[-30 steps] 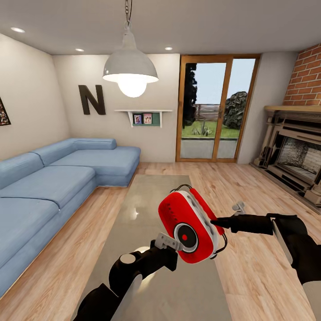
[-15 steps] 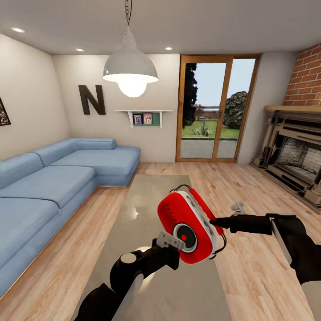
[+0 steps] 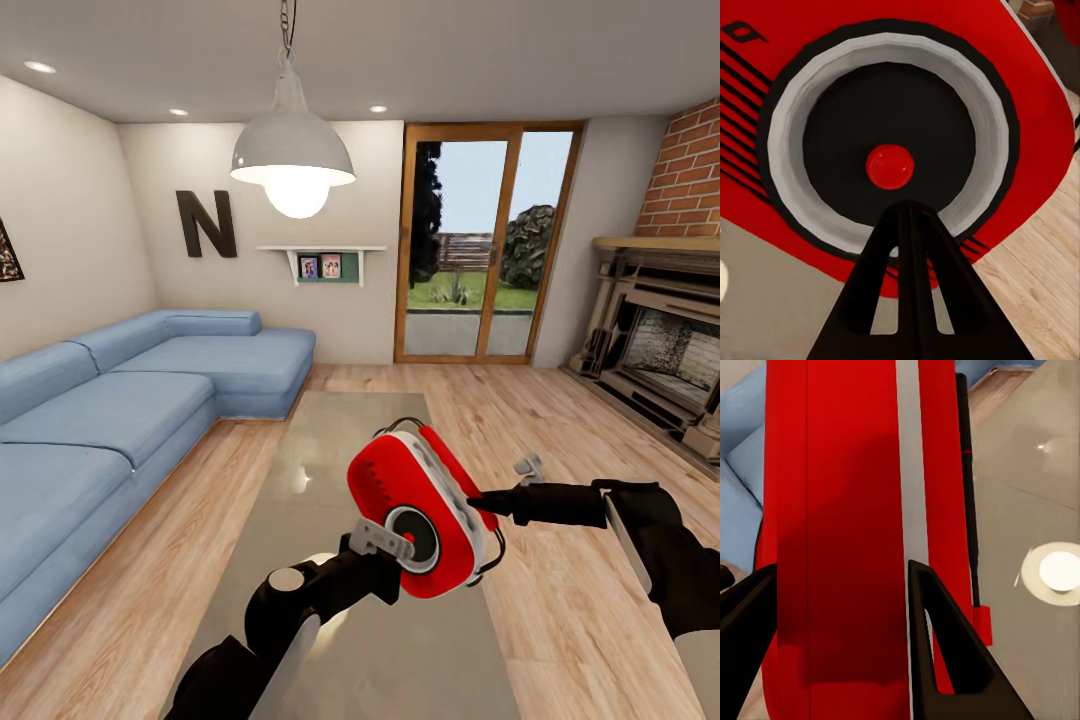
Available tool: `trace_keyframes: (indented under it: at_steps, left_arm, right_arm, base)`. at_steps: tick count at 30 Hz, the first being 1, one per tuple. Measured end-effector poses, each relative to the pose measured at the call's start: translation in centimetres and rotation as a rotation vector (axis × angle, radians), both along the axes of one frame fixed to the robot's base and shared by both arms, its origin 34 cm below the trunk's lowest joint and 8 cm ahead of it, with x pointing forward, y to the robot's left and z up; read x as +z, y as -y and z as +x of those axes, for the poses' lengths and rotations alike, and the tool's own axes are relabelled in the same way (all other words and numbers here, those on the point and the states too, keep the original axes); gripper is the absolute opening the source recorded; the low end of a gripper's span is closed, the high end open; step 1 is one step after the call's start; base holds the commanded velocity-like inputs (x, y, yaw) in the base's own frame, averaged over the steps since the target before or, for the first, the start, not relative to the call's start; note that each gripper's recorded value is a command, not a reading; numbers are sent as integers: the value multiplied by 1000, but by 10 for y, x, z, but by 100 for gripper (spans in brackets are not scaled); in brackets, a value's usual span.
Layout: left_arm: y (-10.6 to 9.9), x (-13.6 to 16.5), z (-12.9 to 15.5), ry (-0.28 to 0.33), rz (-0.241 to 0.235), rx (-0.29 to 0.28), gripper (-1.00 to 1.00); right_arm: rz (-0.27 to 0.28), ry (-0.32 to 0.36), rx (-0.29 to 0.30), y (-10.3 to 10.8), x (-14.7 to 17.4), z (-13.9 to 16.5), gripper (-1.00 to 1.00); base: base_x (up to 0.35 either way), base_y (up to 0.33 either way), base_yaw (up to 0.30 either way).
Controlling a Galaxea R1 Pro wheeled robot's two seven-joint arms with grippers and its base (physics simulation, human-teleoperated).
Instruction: Turn on the radio receiver that's on the table in the living room.
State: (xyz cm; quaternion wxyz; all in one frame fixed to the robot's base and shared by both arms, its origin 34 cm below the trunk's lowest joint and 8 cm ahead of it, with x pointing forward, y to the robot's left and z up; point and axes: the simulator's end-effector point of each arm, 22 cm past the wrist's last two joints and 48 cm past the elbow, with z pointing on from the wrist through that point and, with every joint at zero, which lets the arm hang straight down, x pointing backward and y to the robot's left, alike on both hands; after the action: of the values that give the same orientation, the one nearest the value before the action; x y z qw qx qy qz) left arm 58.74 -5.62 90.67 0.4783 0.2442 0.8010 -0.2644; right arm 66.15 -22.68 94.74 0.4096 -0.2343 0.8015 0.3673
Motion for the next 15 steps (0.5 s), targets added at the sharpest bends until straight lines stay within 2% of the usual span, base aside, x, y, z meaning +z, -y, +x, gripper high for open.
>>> trace_keyframes:
  at_steps: [7,11,15]
  left_arm:
    - [-3,-1,1,2,7,4,-100]
    - [-6,-4,2,2,17,6,-100]
    - [-7,-5,2,3,20,6,-100]
  right_arm:
    - [9,-1,14,-2,1,-3,-100]
    - [46,-9,59,-10,7,-11,-100]
    - [44,-9,65,-11,7,-12,-100]
  base:
    - [0,0,0]
    - [0,0,0]
    - [0,0,0]
